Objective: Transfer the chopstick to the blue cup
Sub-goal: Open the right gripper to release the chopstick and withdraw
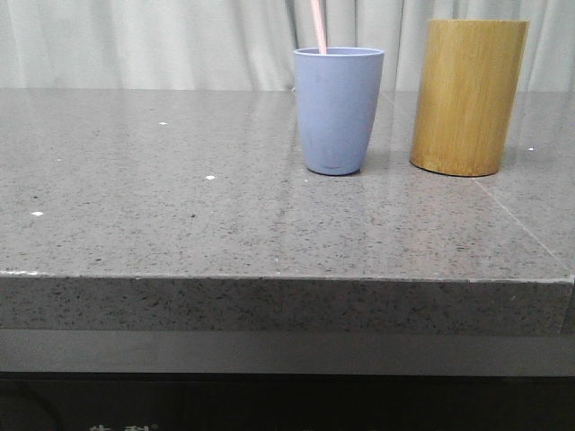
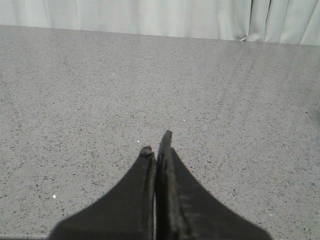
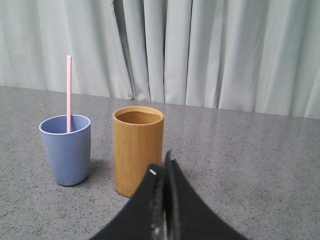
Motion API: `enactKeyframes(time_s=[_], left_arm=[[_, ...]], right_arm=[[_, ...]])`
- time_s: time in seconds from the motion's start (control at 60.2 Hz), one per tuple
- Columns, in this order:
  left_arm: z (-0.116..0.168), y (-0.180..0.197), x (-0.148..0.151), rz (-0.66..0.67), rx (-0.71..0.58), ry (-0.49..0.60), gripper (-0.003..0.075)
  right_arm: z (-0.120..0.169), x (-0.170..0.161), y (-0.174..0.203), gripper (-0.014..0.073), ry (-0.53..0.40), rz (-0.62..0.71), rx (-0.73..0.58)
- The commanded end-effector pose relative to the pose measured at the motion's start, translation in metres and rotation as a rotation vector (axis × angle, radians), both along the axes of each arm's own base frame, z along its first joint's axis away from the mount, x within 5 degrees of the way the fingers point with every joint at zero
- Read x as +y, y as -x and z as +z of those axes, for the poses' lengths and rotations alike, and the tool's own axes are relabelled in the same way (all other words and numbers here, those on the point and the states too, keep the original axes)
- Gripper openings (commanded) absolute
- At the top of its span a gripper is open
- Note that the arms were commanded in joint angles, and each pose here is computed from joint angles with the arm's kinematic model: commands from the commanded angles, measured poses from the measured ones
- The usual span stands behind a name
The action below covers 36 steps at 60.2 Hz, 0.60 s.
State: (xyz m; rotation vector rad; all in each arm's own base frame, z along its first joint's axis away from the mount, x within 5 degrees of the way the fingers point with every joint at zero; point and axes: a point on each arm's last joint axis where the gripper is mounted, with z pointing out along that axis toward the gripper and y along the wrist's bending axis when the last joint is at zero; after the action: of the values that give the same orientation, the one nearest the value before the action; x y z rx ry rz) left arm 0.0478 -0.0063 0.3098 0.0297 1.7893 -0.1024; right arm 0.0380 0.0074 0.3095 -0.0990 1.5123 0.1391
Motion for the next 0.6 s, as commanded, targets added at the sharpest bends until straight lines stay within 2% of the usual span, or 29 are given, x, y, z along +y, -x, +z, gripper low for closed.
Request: enactKeyframes(time_s=[0.0, 0.315, 0.581], left_arm=[[0.015, -0.001, 0.0, 0.004, -0.095, 0.027, -0.0019], [0.014, -0.001, 0.0, 0.001, -0.096, 0.027, -0.0019], [-0.017, 0.004, 0.0, -0.003, -0.128, 0.036, -0.0019]], right_arm=[[0.014, -0.001, 0.001, -0.0069, -0.011, -0.015, -0.098], [0.014, -0.001, 0.001, -0.0069, -0.011, -0.015, -0.098], [0.014, -0.001, 0.001, -0.0069, -0.011, -0.015, -0.098]])
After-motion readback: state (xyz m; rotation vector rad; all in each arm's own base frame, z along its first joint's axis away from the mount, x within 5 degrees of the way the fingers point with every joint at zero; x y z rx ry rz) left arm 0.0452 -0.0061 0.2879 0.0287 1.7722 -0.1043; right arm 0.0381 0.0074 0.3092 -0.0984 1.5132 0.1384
